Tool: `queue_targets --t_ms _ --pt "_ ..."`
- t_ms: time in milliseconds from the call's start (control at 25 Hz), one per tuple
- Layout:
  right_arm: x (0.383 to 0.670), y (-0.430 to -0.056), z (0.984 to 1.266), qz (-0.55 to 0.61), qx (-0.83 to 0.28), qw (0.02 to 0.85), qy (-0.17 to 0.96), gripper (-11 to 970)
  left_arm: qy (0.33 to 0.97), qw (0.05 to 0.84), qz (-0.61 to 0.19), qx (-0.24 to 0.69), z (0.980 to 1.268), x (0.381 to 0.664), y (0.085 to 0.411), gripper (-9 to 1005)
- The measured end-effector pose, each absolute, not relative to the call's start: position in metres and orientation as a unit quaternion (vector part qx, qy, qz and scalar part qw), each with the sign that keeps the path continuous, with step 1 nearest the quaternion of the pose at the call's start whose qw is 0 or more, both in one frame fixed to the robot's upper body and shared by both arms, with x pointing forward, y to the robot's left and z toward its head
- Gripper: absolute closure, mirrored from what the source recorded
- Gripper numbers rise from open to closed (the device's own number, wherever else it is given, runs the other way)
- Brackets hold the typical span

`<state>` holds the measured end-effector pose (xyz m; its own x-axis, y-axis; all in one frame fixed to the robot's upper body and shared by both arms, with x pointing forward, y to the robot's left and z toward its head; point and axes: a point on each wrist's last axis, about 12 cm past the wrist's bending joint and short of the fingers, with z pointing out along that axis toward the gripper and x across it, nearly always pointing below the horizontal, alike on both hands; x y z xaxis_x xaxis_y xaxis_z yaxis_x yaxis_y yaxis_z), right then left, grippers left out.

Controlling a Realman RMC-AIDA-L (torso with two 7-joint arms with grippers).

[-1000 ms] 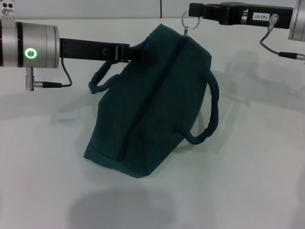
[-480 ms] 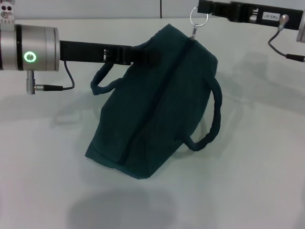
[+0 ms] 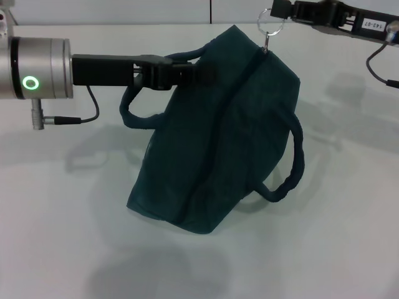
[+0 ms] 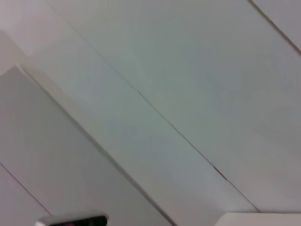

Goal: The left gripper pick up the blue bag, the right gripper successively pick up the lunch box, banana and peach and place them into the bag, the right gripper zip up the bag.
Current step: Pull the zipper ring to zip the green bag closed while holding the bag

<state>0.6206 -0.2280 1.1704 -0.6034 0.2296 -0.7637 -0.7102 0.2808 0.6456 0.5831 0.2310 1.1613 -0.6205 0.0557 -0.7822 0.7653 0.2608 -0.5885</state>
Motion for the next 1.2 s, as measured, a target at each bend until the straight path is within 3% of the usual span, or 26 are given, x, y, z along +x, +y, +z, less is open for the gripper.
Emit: queue_targets --t_ms 640,1200 --pt "0.617 -0.246 1.165 0.586 -0.134 0.415 0.683 872 0.681 0.338 -0.558 0.332 1.164 0.571 0.230 932" --pt "0.611 -0.253 1.146 0.609 -0.054 0.363 0.703 854 0.611 0.364 -0.594 0.376 1.173 0.557 0.225 928"
